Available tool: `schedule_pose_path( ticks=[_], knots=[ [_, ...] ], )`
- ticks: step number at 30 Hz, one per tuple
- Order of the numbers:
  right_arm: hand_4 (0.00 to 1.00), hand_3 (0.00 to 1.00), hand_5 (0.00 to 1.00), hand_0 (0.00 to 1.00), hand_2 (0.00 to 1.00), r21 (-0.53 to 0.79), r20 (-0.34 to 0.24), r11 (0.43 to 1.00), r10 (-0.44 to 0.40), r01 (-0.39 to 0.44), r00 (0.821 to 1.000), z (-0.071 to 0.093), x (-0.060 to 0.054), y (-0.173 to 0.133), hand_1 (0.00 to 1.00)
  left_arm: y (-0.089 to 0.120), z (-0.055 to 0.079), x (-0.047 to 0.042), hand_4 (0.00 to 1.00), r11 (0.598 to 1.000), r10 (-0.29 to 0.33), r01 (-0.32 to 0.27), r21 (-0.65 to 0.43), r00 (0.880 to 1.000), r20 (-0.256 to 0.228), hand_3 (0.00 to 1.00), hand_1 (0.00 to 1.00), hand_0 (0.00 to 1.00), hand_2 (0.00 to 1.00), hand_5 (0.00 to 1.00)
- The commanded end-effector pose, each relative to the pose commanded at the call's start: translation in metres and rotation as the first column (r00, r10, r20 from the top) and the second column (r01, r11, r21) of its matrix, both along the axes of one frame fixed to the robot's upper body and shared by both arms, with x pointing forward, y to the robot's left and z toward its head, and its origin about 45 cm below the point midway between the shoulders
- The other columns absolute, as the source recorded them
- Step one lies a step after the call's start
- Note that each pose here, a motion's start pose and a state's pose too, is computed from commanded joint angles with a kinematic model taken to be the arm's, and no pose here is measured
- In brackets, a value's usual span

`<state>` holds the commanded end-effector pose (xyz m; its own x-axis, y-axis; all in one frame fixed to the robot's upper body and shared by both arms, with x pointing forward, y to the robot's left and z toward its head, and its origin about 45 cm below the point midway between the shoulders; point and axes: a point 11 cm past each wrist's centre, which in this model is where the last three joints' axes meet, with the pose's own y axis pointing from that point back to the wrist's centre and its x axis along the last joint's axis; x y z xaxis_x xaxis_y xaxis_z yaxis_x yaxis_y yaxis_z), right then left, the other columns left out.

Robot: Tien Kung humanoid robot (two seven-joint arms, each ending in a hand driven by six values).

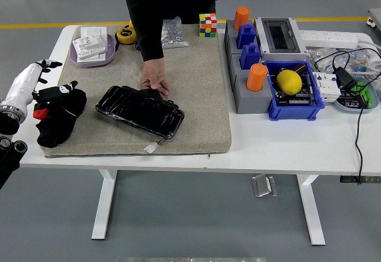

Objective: Pick the rag up,wipe the panel,place it on the desk

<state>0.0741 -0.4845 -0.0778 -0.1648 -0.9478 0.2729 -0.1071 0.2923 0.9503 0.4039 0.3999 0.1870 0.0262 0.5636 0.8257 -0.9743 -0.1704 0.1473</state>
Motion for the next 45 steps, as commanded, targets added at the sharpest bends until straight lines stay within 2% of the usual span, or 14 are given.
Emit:
schedule_pose_path(
  ticks=[18, 27, 35, 36, 41, 42, 45],
  knots=[
    [0.971, 0.578, 0.537, 0.720, 0.664, -0.007, 0.011, 1.000, 0.003, -0.003, 1.000, 0.003, 0.006, -0.003, 0.600, 0.008, -0.033, -0.0024, 0.898, 0.998, 0.046, -0.043, 0.040, 0.996, -0.075, 0.825, 0.874, 0.623, 0.899, 0.466],
    [0.970, 0.578, 0.538, 0.720, 0.663, -0.013, 0.020, 1.000, 0.001, -0.001, 1.000, 0.005, 0.010, -0.006, 0.600, 0.003, -0.043, -0.0008, 0.901, 0.998, 0.050, -0.045, 0.050, 0.993, -0.107, 0.820, 0.873, 0.621, 0.898, 0.461],
    [0.969, 0.578, 0.537, 0.720, 0.663, -0.017, 0.027, 1.000, -0.003, 0.004, 1.000, 0.007, 0.012, -0.008, 0.600, 0.000, -0.049, 0.0003, 0.892, 0.997, 0.057, -0.051, 0.051, 0.992, -0.112, 0.806, 0.868, 0.603, 0.892, 0.446],
    [0.969, 0.578, 0.537, 0.720, 0.663, -0.018, 0.029, 1.000, -0.004, 0.004, 1.000, 0.007, 0.013, -0.008, 0.600, 0.000, -0.051, -0.0001, 0.881, 0.997, 0.058, -0.053, 0.052, 0.992, -0.115, 0.770, 0.854, 0.552, 0.890, 0.436],
    [0.969, 0.578, 0.537, 0.720, 0.663, -0.021, 0.037, 1.000, -0.008, 0.009, 0.999, 0.008, 0.015, -0.010, 0.600, 0.000, -0.054, -0.0014, 0.881, 0.997, 0.063, -0.057, 0.054, 0.991, -0.120, 0.770, 0.854, 0.552, 0.890, 0.436],
    [0.967, 0.578, 0.536, 0.719, 0.663, -0.022, 0.039, 1.000, -0.008, 0.009, 0.999, 0.008, 0.016, -0.010, 0.600, 0.000, -0.054, -0.0015, 0.786, 0.997, 0.065, -0.059, 0.053, 0.991, -0.119, 0.683, 0.794, 0.446, 0.870, 0.276],
    [0.967, 0.578, 0.536, 0.719, 0.663, -0.023, 0.045, 1.000, -0.008, 0.009, 0.999, 0.009, 0.018, -0.010, 0.600, 0.000, -0.053, -0.0015, 0.786, 0.996, 0.066, -0.059, 0.062, 0.991, -0.113, 0.683, 0.794, 0.446, 0.870, 0.276]
  ],
)
